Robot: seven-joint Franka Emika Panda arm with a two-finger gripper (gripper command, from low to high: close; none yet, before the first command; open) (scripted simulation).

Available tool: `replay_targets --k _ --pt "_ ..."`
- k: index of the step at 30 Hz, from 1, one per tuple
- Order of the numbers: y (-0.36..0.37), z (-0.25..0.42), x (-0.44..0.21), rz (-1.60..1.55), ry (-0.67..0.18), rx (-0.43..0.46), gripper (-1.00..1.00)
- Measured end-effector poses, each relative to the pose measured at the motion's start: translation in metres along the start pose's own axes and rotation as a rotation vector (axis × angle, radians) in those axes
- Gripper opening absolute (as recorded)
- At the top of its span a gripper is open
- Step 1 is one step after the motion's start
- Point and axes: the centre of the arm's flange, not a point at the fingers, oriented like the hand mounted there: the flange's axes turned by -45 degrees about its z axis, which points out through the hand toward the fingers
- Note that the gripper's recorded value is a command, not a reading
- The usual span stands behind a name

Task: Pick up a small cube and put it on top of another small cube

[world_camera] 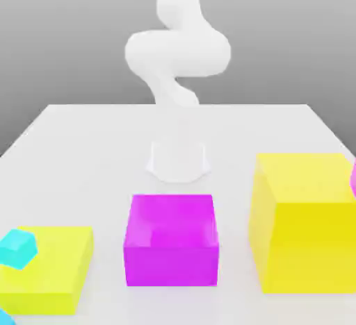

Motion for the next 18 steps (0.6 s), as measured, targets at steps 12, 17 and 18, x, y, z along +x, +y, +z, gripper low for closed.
replay_targets --k 12,17,18 --pt "-0.186 0.166 -0.079 -0.810 -0.251 0.256 0.00" --pt "-0.265 0.212 -0.160 -1.192 -0.321 0.387 0.00" --pt "-0.279 0.219 -0.178 -1.269 -0.333 0.414 0.00"
